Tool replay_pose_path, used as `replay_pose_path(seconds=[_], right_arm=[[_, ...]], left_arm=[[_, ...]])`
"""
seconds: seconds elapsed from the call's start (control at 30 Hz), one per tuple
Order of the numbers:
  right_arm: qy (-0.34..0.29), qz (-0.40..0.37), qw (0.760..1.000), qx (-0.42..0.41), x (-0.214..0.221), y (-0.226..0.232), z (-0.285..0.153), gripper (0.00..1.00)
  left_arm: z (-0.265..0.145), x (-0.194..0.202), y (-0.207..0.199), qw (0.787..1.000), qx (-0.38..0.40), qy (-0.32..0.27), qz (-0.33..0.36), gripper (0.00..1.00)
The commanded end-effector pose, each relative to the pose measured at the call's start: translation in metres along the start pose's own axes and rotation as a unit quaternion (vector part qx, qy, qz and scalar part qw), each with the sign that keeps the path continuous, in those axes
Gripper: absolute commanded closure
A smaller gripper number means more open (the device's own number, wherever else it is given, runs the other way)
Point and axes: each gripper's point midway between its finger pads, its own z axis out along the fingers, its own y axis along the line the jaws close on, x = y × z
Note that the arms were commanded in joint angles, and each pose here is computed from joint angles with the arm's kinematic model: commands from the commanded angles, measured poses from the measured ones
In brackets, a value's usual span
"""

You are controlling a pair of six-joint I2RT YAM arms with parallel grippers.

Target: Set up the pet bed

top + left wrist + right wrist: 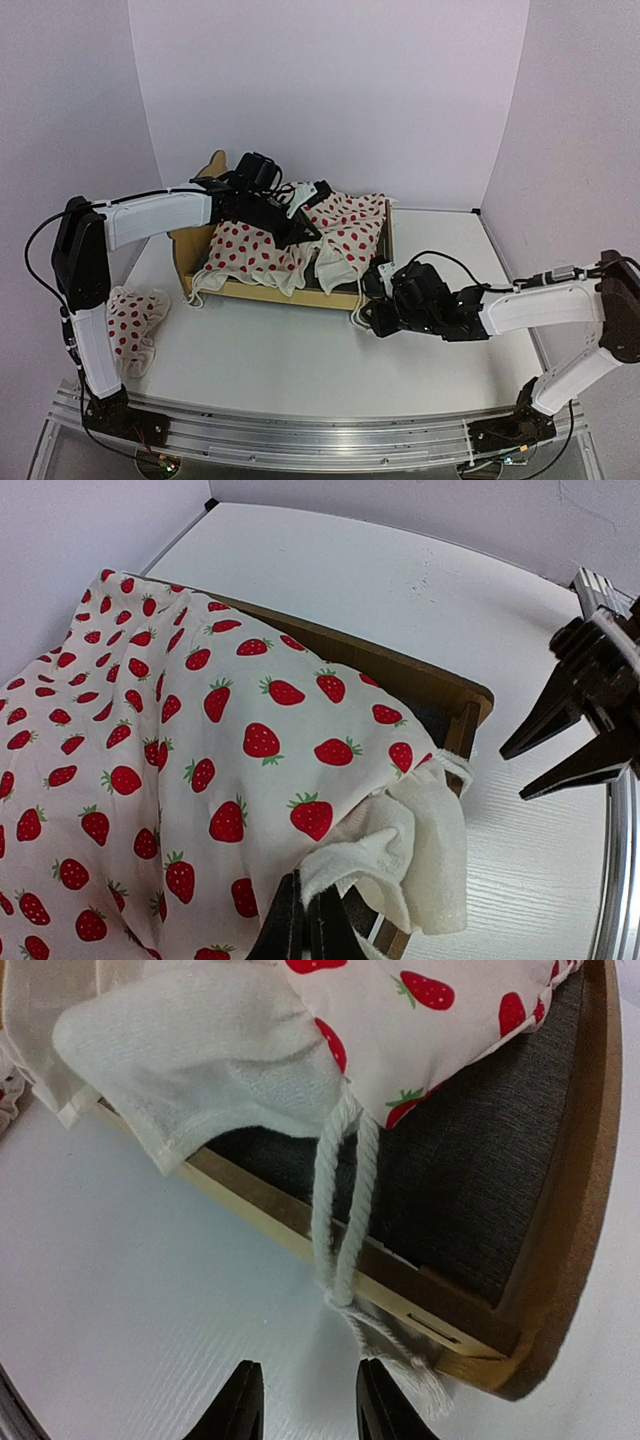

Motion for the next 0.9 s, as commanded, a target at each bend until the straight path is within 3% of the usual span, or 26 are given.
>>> replay_pose_path(seconds=[0.0,0.3,0.87], right_arm=[[-0.076,0.040,0.996,-0.005,-0.028,0.007,0.018,0.70],[-0.081,0.044,0.995,0.031,-0.008,-0.005,0.054,0.73],[-0.088,0.013,0.990,0.112,0.012,-0.034,0.070,0.82]], left_arm=[[-0.029,-0.039,0.005,0.998,-0.026,-0.048,0.025,1.00],[-0.029,-0.041,0.004,0.998,-0.023,-0.055,0.028,1.00],[-0.029,-0.040,0.005,0.998,-0.025,-0.053,0.029,1.00]])
